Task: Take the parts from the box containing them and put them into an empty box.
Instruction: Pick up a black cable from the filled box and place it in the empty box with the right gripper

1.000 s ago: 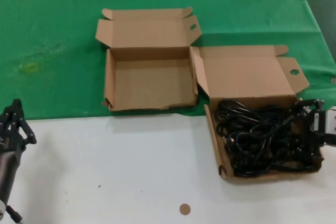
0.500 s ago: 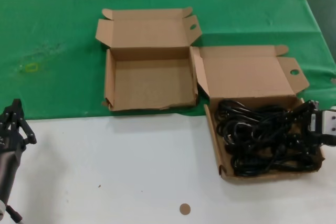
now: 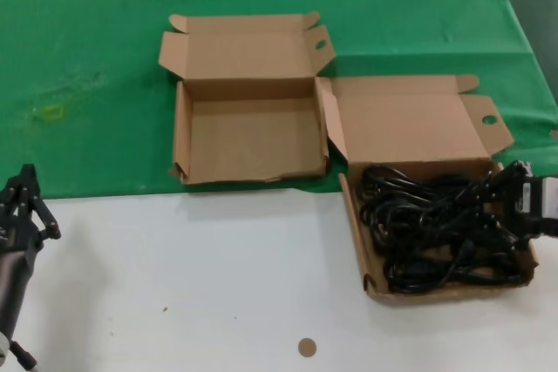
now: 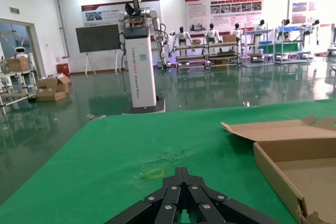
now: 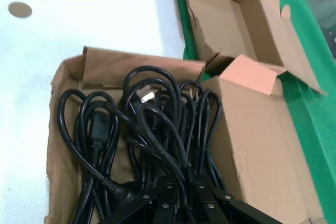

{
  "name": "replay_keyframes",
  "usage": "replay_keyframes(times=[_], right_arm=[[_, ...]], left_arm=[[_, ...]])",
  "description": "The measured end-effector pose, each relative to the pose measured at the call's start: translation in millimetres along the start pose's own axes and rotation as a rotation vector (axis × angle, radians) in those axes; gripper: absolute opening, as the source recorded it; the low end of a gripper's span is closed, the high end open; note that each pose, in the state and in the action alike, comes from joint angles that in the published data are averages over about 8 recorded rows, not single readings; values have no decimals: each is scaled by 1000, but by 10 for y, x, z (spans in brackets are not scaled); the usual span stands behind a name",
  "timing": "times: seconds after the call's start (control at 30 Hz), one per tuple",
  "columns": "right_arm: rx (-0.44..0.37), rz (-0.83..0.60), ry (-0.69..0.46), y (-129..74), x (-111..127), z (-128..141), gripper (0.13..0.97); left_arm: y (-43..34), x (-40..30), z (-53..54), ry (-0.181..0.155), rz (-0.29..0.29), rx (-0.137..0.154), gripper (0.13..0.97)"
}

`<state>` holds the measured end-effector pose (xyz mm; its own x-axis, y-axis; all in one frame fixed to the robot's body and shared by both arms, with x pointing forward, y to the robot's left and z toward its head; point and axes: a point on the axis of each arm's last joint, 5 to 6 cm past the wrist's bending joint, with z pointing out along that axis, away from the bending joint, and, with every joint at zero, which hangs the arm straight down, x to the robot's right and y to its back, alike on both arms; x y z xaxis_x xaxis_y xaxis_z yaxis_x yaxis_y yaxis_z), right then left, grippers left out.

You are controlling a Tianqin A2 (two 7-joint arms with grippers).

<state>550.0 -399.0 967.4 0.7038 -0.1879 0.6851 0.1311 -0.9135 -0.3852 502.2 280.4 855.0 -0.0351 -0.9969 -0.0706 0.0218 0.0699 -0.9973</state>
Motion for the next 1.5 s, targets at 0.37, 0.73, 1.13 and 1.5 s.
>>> replay_keyframes(times=[0.37,0.73,1.13,1.5], right_arm=[[37,-32,35,-209,191,-219,166],[133,-60,104,-576,486,-109,165],[219,-55,135,-1078,789,473,165],[263,-70,128,-1525,942,1079,165]], left_arm=[[0,0,0,0,0,0,144],[0,0,0,0,0,0,144],[0,0,0,0,0,0,144],[0,0,0,0,0,0,144]])
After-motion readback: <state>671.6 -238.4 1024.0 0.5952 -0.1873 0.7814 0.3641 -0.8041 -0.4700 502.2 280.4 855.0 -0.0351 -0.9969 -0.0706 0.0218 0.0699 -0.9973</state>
